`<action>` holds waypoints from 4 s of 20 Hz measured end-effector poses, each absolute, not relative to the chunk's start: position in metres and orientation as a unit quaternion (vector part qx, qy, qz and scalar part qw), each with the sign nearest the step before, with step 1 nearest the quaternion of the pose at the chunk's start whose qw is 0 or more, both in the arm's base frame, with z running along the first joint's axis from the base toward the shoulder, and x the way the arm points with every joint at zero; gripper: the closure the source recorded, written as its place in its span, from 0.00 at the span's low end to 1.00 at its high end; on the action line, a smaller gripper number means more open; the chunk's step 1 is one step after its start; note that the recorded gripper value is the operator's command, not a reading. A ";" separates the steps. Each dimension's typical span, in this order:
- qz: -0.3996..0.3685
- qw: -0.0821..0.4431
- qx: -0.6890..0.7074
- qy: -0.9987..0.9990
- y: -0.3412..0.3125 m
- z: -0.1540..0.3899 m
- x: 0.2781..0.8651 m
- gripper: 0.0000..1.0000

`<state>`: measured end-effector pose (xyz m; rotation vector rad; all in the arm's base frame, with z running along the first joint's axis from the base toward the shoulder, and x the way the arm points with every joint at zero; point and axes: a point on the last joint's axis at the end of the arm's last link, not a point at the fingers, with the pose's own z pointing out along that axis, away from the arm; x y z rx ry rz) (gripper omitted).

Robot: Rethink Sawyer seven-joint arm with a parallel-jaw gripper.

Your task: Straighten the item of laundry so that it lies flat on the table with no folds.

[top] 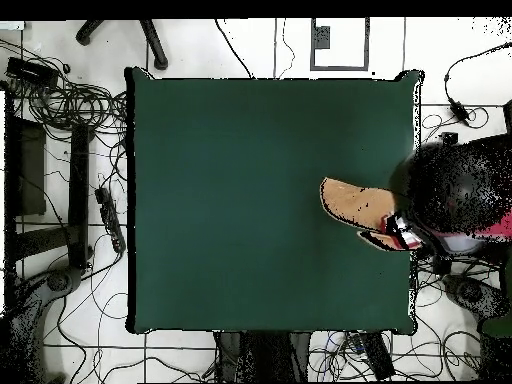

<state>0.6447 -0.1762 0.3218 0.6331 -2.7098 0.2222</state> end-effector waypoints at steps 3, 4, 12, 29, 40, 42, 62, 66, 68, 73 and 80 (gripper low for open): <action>0.077 0.174 0.248 -0.950 -0.187 0.317 0.657 1.00; 0.076 0.174 0.254 -0.948 -0.190 0.315 0.660 1.00; 0.062 0.171 0.294 -0.938 -0.202 0.300 0.678 1.00; 0.042 0.155 0.301 -0.940 -0.208 0.298 0.659 1.00; 0.059 0.118 0.303 -0.944 -0.191 0.327 0.631 1.00; 0.062 0.108 0.307 -0.944 -0.184 0.327 0.626 1.00; 0.070 0.012 0.344 -0.936 -0.145 0.258 0.588 1.00; 0.071 -0.001 0.345 -0.936 -0.142 0.245 0.578 1.00; 0.071 -0.006 0.346 -0.936 -0.141 0.240 0.573 1.00; 0.071 -0.022 0.339 -0.938 -0.139 0.230 0.563 1.00; 0.076 -0.031 0.330 -0.940 -0.134 0.221 0.542 1.00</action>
